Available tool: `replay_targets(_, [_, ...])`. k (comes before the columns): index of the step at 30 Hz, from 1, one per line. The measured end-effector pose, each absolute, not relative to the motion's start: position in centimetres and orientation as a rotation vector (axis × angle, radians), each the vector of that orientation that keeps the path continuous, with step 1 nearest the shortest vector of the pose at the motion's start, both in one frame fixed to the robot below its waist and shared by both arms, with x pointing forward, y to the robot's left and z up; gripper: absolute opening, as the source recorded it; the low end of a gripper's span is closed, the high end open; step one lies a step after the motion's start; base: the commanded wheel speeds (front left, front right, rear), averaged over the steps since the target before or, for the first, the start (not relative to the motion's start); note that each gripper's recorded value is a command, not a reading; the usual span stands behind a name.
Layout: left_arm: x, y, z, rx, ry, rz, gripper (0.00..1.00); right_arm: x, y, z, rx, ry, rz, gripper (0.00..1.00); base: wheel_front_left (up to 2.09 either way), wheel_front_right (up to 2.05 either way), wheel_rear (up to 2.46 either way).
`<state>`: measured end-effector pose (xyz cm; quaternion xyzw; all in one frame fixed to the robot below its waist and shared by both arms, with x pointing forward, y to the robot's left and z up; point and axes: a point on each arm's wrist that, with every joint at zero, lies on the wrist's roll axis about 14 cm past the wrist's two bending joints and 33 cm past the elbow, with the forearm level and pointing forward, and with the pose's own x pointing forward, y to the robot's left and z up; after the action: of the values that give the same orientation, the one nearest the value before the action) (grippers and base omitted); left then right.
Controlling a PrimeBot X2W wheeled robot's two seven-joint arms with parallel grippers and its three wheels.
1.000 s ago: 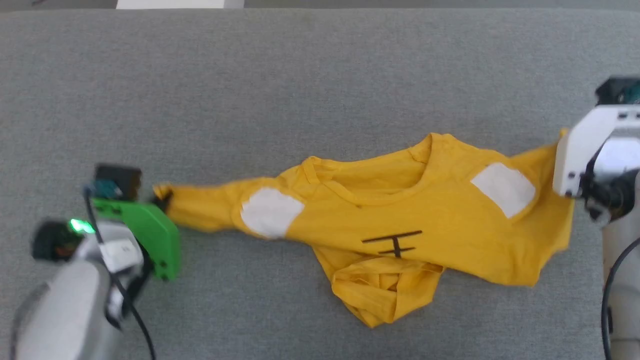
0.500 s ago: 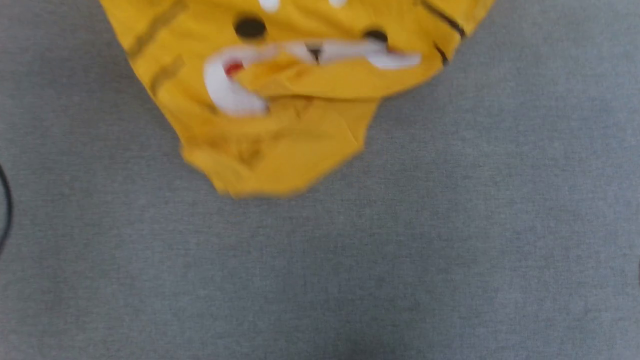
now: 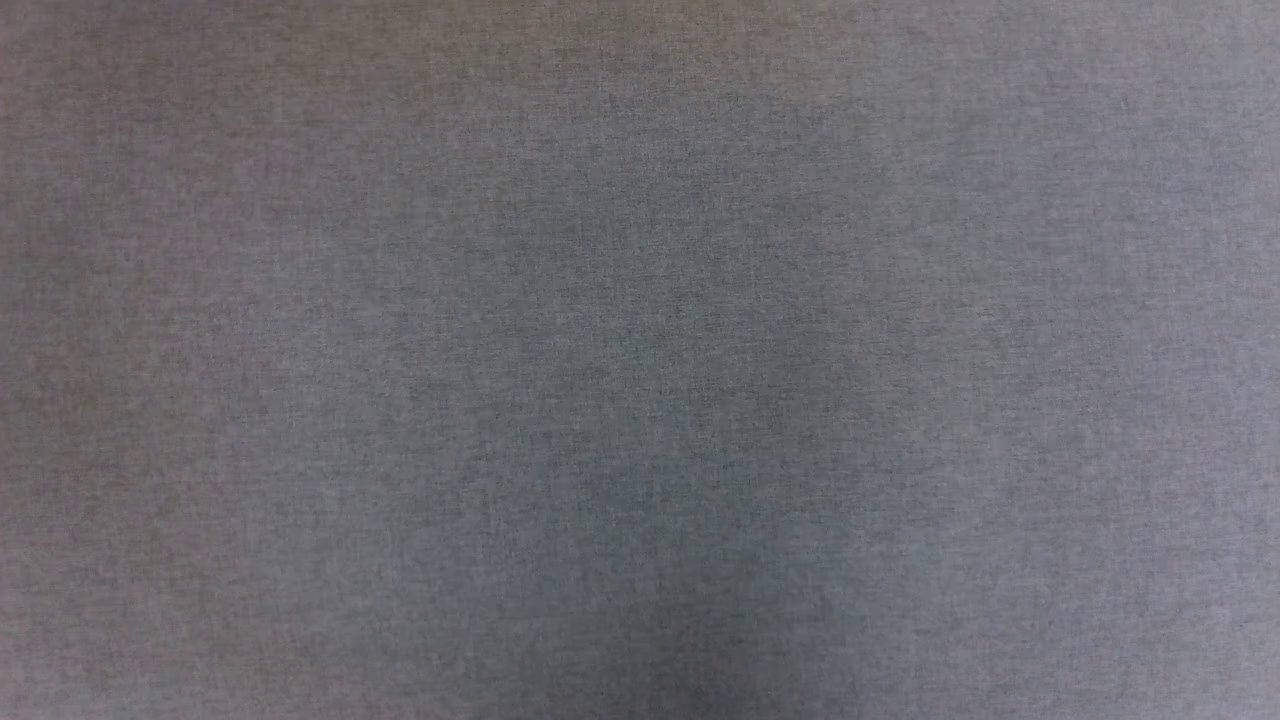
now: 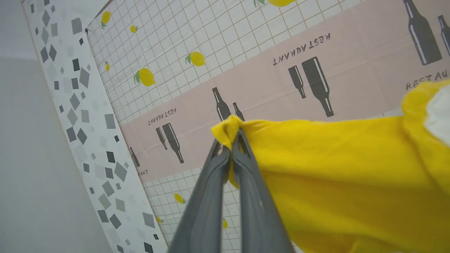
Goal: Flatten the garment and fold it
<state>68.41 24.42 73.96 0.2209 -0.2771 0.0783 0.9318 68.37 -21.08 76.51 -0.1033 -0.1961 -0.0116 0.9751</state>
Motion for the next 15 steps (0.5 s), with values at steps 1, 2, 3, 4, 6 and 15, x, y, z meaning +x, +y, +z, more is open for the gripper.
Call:
replay_targets(1, [68.6, 24.2, 73.5, 0.454, -0.554, 0.153, 0.0, 68.6, -20.9, 76.1, -0.212, -0.388, -0.017, 0.0, 0.0, 0.0, 0.0])
replay_targets(2, [68.7, 24.2, 73.1, 0.46, -0.54, 0.144, 0.0, 68.9, -20.6, 75.6, -0.214, -0.378, -0.009, 0.0, 0.0, 0.0, 0.0])
replay_targets(3, [68.9, 24.2, 72.6, 0.464, -0.523, 0.141, 0.0, 69.1, -20.4, 75.2, -0.213, -0.368, -0.003, 0.0, 0.0, 0.0, 0.0])
replay_targets(4, [69.1, 24.5, 71.7, 0.466, -0.493, 0.138, 0.0, 69.4, -20.1, 74.5, -0.218, -0.349, 0.008, 0.0, 0.0, 0.0, 0.0])
replay_targets(6, [69.3, 24.9, 69.0, 0.464, -0.418, 0.125, 0.0, 69.8, -19.6, 72.3, -0.222, -0.297, 0.03, 0.0, 0.0, 0.0, 0.0])
replay_targets(15, [64.3, 26.7, 51.7, 0.395, 0.062, 0.041, 0.0, 65.8, -18.5, 56.2, -0.122, 0.071, 0.152, 0.0, 0.0, 0.0, 0.0])
